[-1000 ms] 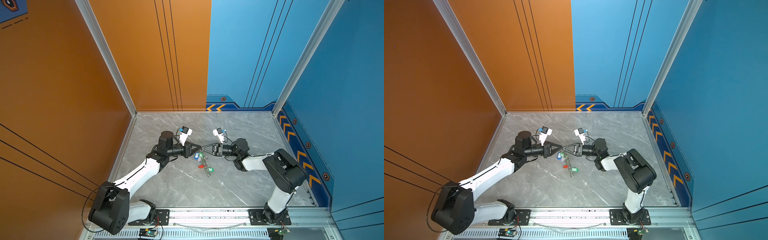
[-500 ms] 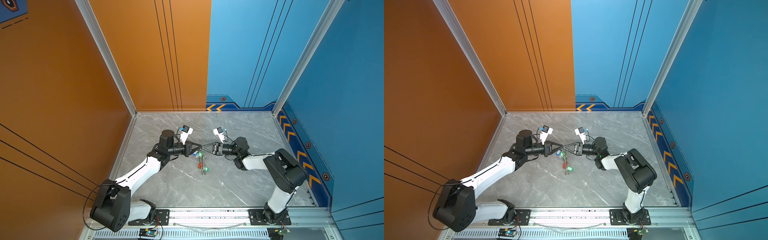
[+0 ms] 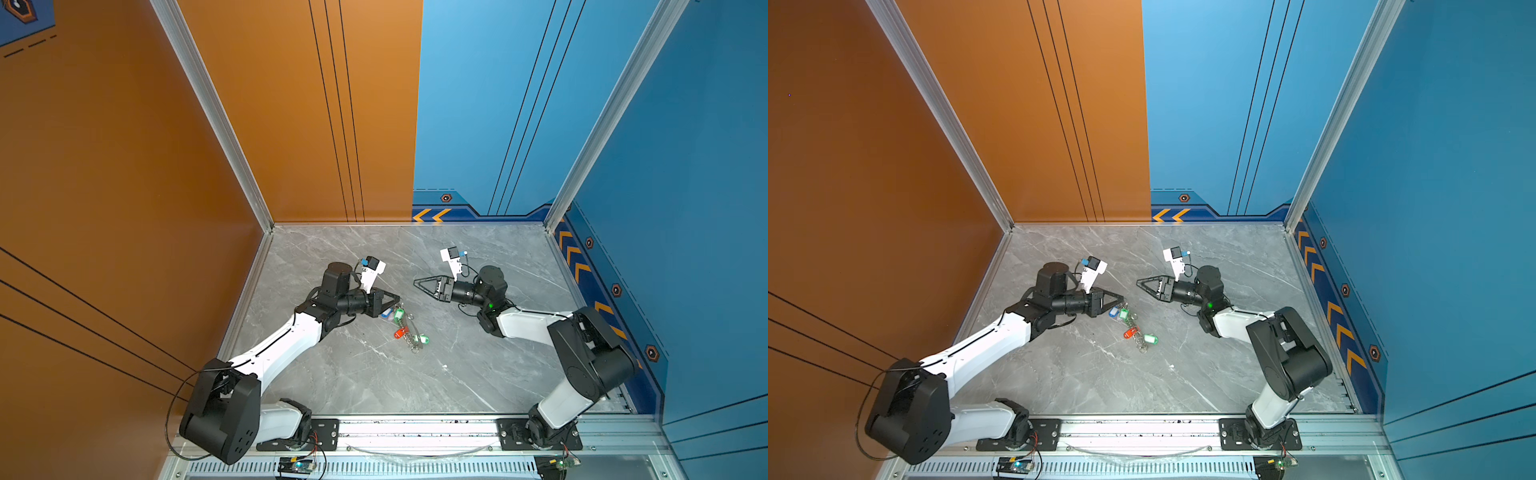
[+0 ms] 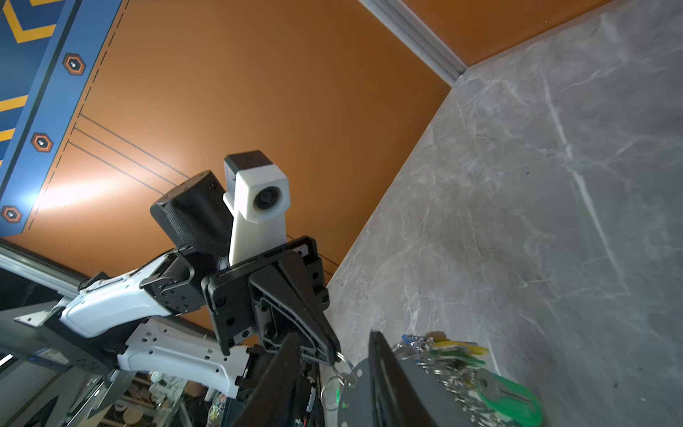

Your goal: Remove the keys from the keyring

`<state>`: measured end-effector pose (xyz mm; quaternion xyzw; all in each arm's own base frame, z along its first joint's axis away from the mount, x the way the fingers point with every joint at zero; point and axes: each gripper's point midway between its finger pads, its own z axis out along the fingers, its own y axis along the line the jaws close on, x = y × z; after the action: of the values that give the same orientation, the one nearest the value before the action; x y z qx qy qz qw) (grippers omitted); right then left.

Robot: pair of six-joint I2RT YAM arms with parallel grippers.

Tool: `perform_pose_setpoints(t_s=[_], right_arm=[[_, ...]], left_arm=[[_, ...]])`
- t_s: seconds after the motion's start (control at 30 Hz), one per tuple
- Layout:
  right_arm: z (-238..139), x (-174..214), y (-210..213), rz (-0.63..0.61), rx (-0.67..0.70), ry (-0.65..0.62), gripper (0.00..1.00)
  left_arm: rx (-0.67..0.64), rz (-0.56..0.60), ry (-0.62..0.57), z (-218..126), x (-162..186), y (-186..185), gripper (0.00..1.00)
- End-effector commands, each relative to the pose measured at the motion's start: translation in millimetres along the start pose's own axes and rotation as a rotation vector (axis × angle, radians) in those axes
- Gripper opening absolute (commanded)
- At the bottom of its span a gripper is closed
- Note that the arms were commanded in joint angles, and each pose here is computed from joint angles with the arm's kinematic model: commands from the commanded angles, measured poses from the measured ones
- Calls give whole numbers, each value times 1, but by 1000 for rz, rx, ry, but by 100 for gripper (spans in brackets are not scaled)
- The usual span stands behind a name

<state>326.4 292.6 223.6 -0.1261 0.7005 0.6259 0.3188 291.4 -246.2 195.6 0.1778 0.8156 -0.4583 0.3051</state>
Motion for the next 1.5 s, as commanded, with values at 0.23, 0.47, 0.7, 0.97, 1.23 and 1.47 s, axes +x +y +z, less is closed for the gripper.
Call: perform_pose_setpoints(t_s=[0.23, 0.47, 0.7, 0.97, 1.23, 1.47], right_arm=[[-5, 68, -14, -327, 385, 397, 41], [9, 83, -6, -432, 366, 481, 43], [21, 83, 3, -466, 341, 493, 45], [40, 87, 12, -483, 318, 516, 48], [42, 90, -11, -474, 384, 561, 48], [24, 73, -34, -434, 449, 531, 46]], left_arm=[[-92, -43, 32, -11, -10, -6, 0], [-47, -110, 96, -6, -4, -12, 0], [-40, -157, 141, -6, 4, -13, 0], [-55, -176, 153, -5, 6, -14, 0], [-53, -170, 157, -8, 5, -19, 0], [-24, -173, 176, -9, 8, -24, 0]])
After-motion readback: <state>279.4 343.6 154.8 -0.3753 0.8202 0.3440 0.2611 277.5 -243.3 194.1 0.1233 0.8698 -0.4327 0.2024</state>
